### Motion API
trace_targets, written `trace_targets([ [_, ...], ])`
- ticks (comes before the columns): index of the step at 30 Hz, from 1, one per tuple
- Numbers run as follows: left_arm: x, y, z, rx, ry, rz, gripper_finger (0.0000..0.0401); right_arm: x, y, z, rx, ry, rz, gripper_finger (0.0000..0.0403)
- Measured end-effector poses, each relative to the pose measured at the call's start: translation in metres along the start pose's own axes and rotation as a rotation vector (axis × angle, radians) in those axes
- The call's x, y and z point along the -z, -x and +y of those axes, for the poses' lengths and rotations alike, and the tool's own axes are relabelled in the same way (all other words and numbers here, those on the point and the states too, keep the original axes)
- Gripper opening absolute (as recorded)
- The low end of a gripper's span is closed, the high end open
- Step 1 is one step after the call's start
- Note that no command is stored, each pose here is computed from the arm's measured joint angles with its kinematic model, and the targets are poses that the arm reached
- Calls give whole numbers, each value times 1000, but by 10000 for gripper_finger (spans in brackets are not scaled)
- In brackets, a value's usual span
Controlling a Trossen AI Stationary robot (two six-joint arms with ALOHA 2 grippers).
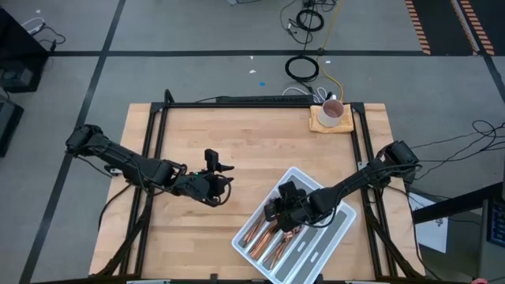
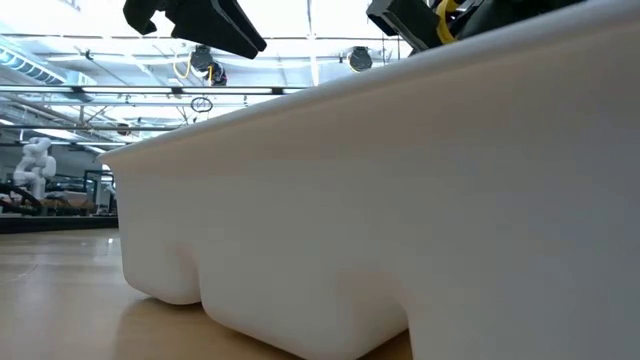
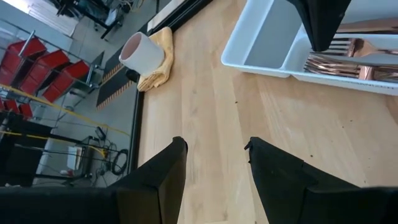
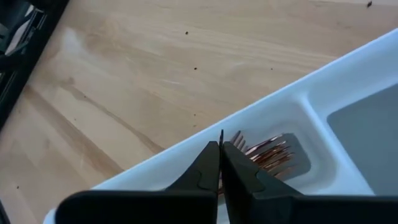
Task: Sort silverware
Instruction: Put the gold fork into the silverware tray, then return to Home Position
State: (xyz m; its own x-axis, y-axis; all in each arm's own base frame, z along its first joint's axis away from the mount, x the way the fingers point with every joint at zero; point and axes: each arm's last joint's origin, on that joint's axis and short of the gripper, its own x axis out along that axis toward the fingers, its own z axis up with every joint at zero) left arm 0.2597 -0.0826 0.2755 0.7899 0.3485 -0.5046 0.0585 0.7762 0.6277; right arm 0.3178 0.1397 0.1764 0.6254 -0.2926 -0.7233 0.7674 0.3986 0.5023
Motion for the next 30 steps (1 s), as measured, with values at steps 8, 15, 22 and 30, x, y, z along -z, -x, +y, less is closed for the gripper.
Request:
trace_targets([
  [8, -3, 0, 1, -2, 20, -26, 180, 0, 0, 1, -8, 89, 21, 68],
  [15, -14, 2, 6, -46, 255, -127, 180, -2, 3, 4, -39, 138, 21, 147],
  [22, -37, 59, 46, -157, 408, -410, 180, -44, 72, 50, -288, 440, -160, 164],
  [30, -14, 147, 113, -221, 708, -679, 180, -131, 204, 55, -465, 918, -490, 164],
])
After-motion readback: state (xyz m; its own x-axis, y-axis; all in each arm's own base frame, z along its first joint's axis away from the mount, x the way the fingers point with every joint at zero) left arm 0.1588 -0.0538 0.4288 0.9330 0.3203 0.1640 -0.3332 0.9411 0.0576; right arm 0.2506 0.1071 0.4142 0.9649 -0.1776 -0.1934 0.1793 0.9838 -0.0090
